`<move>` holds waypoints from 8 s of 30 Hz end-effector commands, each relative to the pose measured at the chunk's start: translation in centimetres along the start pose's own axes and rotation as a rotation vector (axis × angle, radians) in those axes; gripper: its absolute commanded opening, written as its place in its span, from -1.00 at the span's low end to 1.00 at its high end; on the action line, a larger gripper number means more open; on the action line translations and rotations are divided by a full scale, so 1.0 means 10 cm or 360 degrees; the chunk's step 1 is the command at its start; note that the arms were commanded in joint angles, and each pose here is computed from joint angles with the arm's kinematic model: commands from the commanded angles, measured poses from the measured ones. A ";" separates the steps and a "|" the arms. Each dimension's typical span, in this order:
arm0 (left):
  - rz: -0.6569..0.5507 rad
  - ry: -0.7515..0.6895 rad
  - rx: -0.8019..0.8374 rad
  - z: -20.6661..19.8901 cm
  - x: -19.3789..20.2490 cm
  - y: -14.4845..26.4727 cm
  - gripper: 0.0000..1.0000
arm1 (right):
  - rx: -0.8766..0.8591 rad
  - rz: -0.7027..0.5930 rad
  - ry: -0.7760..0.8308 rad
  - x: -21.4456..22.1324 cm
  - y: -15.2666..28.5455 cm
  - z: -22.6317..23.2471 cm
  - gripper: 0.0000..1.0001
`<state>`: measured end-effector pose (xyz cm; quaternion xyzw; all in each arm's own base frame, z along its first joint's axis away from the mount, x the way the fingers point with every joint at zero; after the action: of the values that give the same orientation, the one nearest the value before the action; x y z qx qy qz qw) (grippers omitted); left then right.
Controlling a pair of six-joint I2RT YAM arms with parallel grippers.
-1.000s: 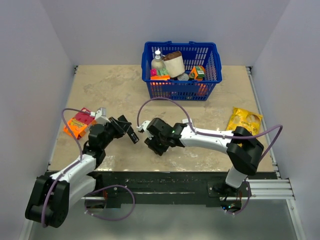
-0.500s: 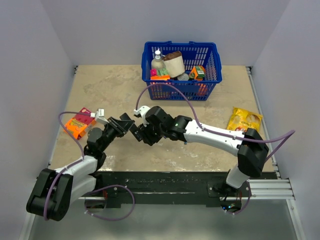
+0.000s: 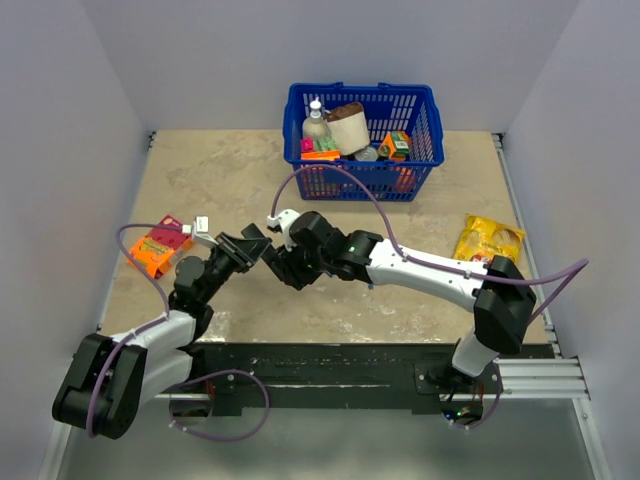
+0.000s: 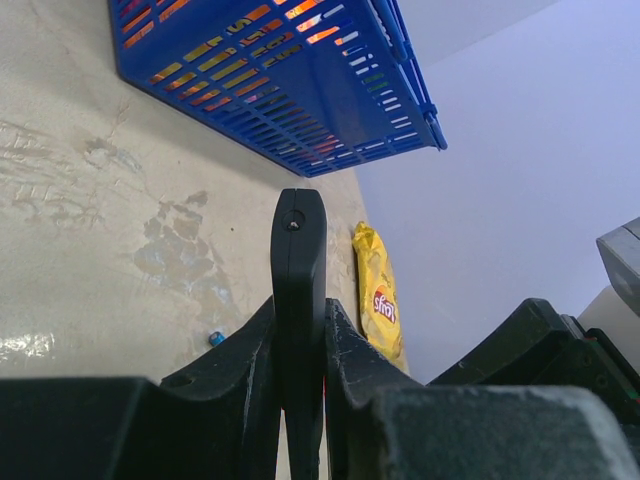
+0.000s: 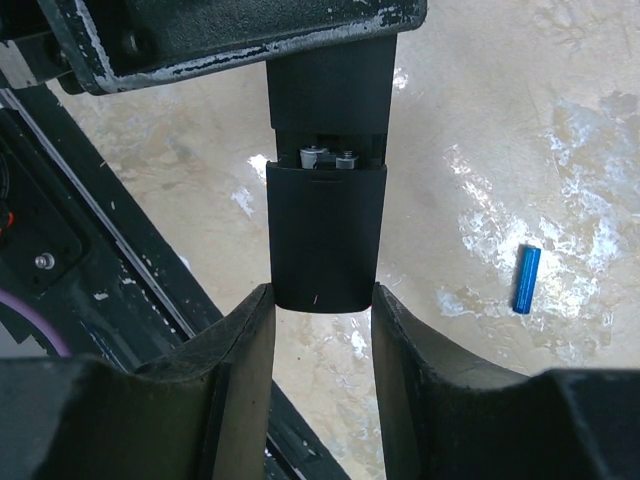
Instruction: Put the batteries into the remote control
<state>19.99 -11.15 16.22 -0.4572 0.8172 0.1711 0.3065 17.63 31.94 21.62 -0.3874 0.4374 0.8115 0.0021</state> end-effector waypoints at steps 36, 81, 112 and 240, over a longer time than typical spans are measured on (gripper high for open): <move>-0.0060 0.0027 0.0051 -0.20 -0.09 -0.07 -1.00 | 0.0056 -0.0016 0.0075 -0.15 -0.01 0.09 -0.74; -0.0157 0.0108 0.0306 -0.38 -0.13 -0.06 -1.00 | 0.0100 0.0011 0.0139 -0.25 0.06 0.13 -0.41; -0.0137 0.0154 0.0366 -0.43 -0.08 -0.04 -1.00 | 0.0107 -0.0035 0.0126 -0.37 0.17 0.18 -0.08; -0.0103 0.0373 0.0534 -0.86 -0.39 -0.14 -1.00 | -0.0537 -0.0783 0.0612 -0.73 1.56 -0.42 0.68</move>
<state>19.47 -13.80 23.16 -0.4554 0.8512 -0.0165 0.2603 20.90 23.64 34.06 -0.4719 0.2134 0.8516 0.0806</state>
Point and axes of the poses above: each gripper's point midway between its finger pads, its own y axis back along the fingers, its own z axis along the line the jaws close on, x = y × z, the point moved 10 cm from there along y, back along the fingers, and after that the axes turned 12 degrees about -y, right-handed, at the moved point
